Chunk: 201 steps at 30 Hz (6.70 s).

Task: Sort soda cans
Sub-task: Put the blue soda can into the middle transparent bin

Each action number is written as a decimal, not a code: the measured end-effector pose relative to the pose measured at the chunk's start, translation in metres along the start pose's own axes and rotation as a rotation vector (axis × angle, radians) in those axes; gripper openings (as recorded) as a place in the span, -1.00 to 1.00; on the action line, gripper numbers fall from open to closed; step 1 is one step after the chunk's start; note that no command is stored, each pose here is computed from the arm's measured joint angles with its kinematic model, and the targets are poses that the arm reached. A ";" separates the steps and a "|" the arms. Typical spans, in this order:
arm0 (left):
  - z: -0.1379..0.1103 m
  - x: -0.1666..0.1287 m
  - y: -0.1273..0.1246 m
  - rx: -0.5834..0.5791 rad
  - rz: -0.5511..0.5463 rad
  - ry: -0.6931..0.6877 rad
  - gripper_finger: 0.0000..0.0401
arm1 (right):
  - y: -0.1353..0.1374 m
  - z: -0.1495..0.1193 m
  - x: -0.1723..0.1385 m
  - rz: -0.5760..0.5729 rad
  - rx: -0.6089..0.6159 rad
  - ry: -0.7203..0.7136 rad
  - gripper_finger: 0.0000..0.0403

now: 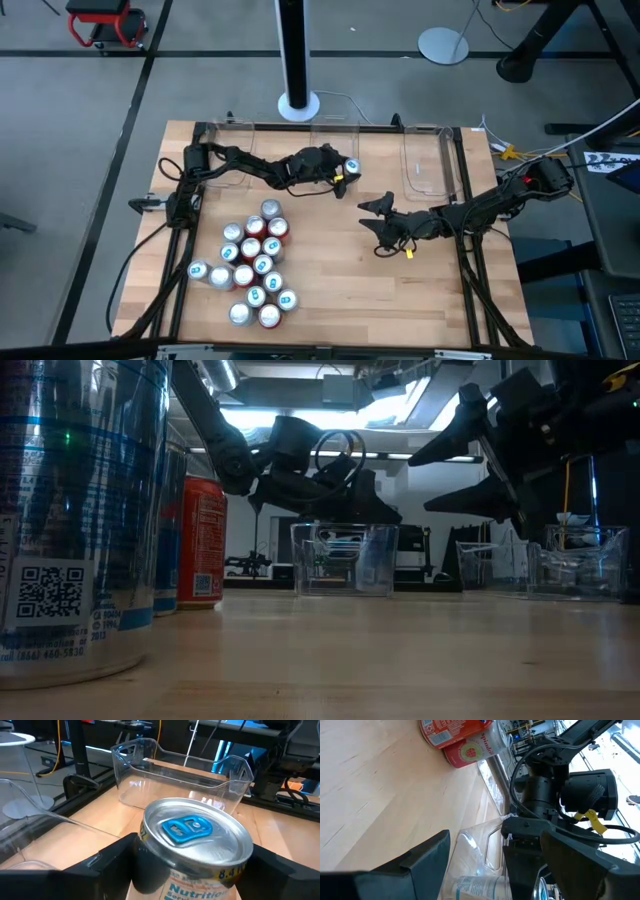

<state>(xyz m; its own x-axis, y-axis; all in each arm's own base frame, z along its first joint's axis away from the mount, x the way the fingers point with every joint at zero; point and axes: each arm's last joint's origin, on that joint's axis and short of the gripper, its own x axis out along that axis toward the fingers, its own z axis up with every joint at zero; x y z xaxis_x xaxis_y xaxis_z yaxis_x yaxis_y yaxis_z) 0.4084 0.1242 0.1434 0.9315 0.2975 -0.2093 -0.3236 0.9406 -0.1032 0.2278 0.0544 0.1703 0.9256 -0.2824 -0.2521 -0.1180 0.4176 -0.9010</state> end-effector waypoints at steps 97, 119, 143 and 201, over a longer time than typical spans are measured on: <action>0.074 -0.320 -0.133 0.032 -0.273 0.470 0.91 | -0.013 0.014 0.004 0.015 0.025 -0.122 0.54; 0.066 -0.383 -0.128 -0.359 -0.017 1.141 0.88 | -0.013 0.014 0.004 0.009 0.006 -0.124 0.54; 0.032 -0.403 -0.169 -0.261 0.070 1.230 0.88 | -0.013 0.014 0.004 0.009 0.002 -0.123 0.54; 0.012 -0.402 -0.165 -0.237 0.170 1.275 0.14 | -0.012 0.014 0.004 0.016 -0.003 -0.120 0.54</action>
<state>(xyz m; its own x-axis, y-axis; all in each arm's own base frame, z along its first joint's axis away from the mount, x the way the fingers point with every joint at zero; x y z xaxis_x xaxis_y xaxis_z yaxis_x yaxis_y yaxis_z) 0.0891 -0.1488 0.2568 0.1065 -0.0773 -0.9913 -0.5639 0.8165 -0.1242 0.2376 0.0602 0.1851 0.9600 -0.1705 -0.2223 -0.1336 0.4189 -0.8981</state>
